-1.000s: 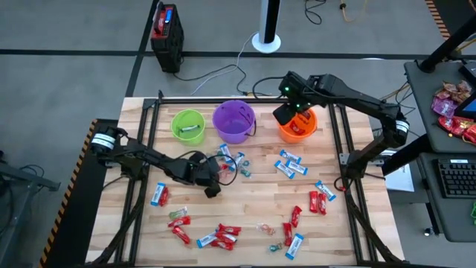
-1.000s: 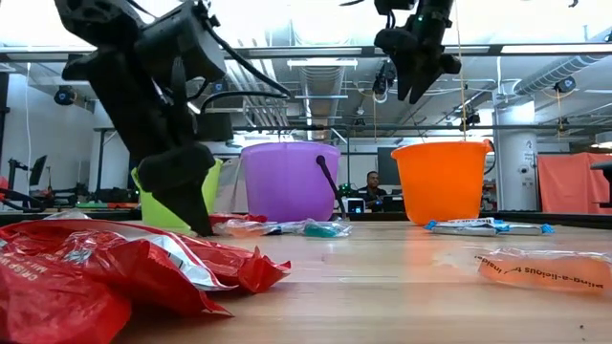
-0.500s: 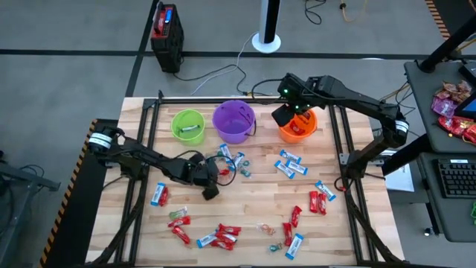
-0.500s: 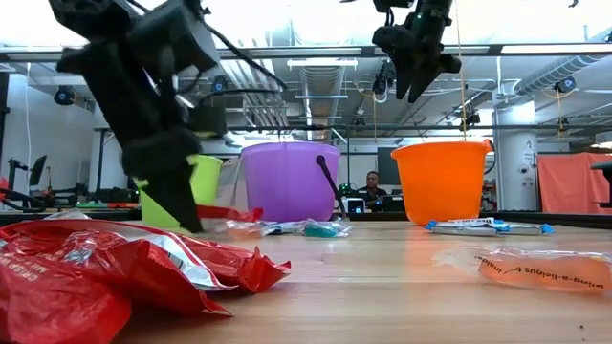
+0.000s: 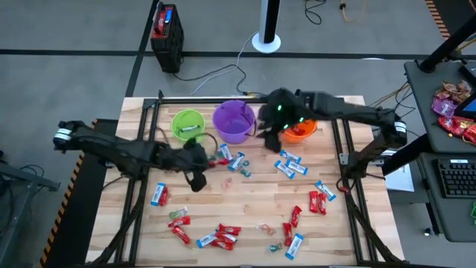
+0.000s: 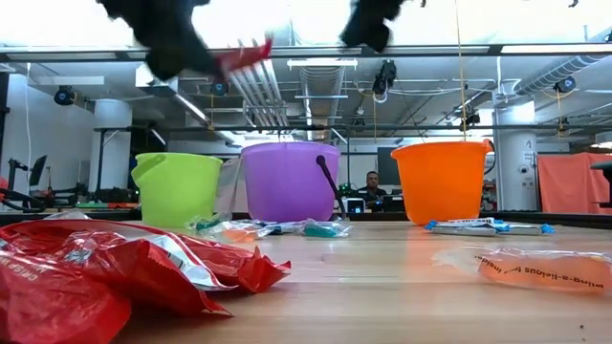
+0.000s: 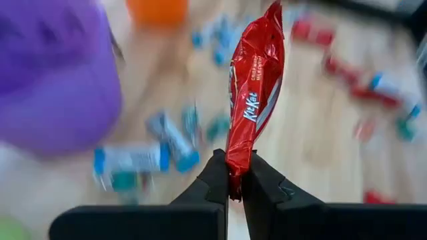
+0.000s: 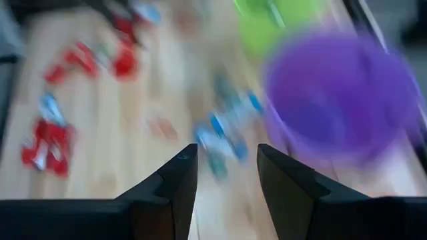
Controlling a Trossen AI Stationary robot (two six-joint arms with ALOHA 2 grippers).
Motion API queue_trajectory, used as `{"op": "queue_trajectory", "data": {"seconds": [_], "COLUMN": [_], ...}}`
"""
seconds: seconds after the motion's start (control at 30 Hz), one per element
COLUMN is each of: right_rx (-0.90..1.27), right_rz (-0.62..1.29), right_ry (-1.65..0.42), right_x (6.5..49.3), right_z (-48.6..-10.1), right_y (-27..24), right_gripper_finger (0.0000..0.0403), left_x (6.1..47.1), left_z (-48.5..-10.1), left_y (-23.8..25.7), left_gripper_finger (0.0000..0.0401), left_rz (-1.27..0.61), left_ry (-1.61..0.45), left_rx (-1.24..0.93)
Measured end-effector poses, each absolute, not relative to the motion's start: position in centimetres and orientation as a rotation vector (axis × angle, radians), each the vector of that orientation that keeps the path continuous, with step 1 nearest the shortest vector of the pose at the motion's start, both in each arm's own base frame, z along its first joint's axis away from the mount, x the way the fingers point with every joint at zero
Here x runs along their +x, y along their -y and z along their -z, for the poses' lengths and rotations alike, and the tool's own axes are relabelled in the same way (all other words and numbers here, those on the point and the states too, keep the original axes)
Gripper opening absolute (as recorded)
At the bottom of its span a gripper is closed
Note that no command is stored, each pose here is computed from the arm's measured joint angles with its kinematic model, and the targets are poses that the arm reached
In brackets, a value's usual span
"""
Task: Sort candy by brand, put in halloween buckets
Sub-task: Put the red chocolate into the orange bucket
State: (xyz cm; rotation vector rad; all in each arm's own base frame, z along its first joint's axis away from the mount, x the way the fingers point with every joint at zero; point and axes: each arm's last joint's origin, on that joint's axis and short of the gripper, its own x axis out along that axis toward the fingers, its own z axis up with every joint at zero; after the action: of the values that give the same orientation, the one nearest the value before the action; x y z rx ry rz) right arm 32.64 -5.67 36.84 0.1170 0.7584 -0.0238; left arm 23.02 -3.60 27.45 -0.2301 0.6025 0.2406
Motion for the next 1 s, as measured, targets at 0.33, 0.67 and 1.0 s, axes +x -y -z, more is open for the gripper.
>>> {"op": "queue_trajectory", "data": {"seconds": [0.33, 0.67, 1.0], "right_rx": [0.106, 0.087, 0.084], "right_rz": [-0.065, -0.074, -0.072], "right_ry": [-0.492, -0.473, -0.472], "right_x": [38.1, 38.6, 38.5], "right_z": [-36.2, -35.9, -36.0], "right_y": [2.5, 2.4, 2.5], "right_gripper_finger": [0.0148, 0.0114, 0.0017], "left_x": [23.4, 24.5, 24.4], "left_z": [-33.2, -32.8, -32.9], "left_y": [3.1, 3.3, 3.3], "left_gripper_finger": [0.0001, 0.0001, 0.002], "left_rz": [-0.38, -0.392, -0.394], "left_ry": [-0.503, -0.546, -0.536], "left_rx": [-0.08, -0.05, -0.059]}}
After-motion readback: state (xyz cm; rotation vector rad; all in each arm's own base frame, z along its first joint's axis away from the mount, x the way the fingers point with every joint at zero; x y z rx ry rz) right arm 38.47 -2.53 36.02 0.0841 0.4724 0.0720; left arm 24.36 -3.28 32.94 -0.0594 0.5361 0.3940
